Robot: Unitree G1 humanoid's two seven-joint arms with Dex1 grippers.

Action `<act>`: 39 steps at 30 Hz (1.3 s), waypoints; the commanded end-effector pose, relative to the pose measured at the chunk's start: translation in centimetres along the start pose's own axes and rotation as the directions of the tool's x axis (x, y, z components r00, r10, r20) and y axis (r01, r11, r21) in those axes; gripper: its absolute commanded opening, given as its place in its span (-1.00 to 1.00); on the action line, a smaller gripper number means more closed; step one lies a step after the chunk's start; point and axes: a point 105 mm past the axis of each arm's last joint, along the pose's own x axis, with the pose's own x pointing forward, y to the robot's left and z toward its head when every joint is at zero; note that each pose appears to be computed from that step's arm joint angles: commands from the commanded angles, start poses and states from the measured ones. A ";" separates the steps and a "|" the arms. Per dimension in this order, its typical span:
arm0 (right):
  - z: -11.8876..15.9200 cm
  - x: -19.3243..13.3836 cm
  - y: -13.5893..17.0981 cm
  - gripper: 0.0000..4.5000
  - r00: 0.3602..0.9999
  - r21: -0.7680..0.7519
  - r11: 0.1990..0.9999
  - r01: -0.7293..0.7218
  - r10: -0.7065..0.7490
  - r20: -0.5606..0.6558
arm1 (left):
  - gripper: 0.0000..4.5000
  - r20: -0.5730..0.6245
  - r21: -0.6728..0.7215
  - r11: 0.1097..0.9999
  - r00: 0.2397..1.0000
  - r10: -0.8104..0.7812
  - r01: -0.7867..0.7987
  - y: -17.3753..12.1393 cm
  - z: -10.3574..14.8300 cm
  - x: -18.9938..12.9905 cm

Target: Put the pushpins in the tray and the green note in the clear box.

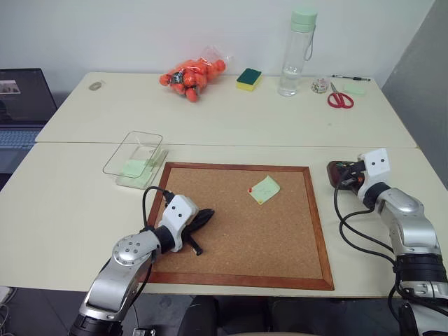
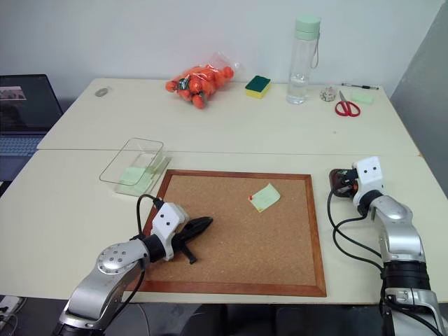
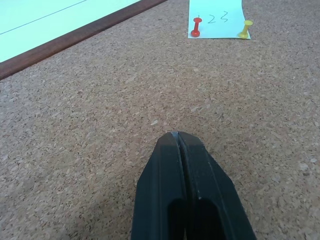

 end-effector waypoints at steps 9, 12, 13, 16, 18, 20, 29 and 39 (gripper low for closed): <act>1.5 -0.7 -1.2 0.59 0.998 0.008 1.000 0.030 -0.030 0.049 | -1.00 -0.047 -0.004 1.000 0.999 -0.028 0.028 -0.6 -1.1 0.1; 1.3 -0.7 -1.3 0.84 0.999 0.020 0.999 0.032 -0.033 0.034 | -1.00 -0.045 -0.002 0.999 0.998 -0.032 0.032 -0.6 -1.1 0.3; 1.1 -0.7 -1.4 0.94 0.999 0.020 0.999 0.035 -0.035 0.025 | -1.00 -0.044 -0.002 0.999 0.998 -0.034 0.034 -0.6 -1.1 0.3; 1.2 -0.8 -1.6 0.99 0.999 0.013 0.999 0.041 -0.041 0.031 | -1.00 -0.043 -0.001 0.999 0.998 -0.036 0.036 -0.7 -1.0 0.3; 2.1 -1.0 -1.2 0.99 0.997 0.033 0.999 0.016 -0.018 0.080 | -1.00 -0.043 -0.001 0.999 0.998 -0.035 0.035 -0.7 -1.1 0.3; 3.1 -1.5 -0.7 0.99 0.992 0.052 0.998 -0.019 0.012 0.129 | -1.00 -0.044 -0.002 0.999 0.998 -0.033 0.033 -0.7 -1.1 0.3; 3.5 -5.3 9.4 0.99 0.898 0.055 0.906 -0.420 0.406 0.171 | -1.00 -0.048 -0.008 0.999 0.998 -0.031 0.031 -0.7 -1.3 0.1; 2.7 -4.8 16.0 0.99 0.807 -0.127 0.835 -0.535 0.550 0.216 | -1.00 -0.049 -0.007 1.000 0.998 -0.031 0.031 -0.5 -1.3 0.2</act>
